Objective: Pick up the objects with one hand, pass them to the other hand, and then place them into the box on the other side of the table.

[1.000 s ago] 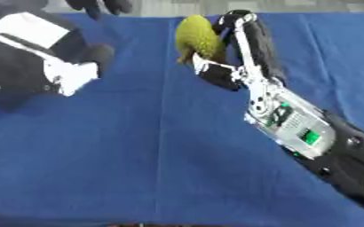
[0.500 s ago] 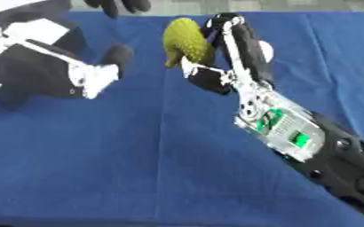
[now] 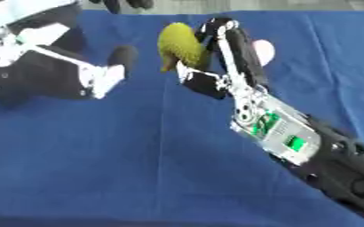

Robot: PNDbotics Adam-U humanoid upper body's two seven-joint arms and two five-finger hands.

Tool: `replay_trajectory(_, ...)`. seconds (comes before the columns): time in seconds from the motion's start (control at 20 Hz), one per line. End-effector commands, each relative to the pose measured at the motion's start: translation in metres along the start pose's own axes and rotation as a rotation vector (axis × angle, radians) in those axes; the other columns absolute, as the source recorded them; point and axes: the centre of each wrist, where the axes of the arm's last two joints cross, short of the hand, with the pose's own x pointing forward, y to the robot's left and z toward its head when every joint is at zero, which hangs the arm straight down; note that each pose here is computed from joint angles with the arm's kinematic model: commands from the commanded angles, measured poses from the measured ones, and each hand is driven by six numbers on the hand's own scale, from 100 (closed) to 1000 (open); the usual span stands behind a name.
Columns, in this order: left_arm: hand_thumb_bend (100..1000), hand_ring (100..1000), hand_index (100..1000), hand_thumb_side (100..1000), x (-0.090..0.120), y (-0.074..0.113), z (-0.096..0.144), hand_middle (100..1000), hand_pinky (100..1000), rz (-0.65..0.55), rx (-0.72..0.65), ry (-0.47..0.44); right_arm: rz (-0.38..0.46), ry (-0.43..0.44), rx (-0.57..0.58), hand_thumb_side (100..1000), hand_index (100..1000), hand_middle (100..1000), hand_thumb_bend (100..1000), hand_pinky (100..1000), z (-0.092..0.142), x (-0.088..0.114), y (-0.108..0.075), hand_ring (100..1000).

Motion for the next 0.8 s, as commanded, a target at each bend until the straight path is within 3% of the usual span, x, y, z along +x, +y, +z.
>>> replay_trajectory(0.05,100,785,874,298,0.002,0.003,0.002,800,838,-0.032,-0.004,0.016,0.035,-0.007,-0.046,100,433,524,116,1000,-0.001,0.001,-0.004,430)
replay_trajectory(0.5,279,800,883,365,-0.002,-0.004,-0.002,810,846,-0.117,-0.011,0.033,0.056,-0.049,-0.017,100,435,524,122,1000,0.005,-0.001,0.001,432)
replay_trajectory(0.8,265,800,887,376,-0.011,-0.016,-0.015,805,841,-0.152,-0.027,0.053,0.064,-0.081,0.006,100,437,525,121,1000,0.008,0.0,0.004,436)
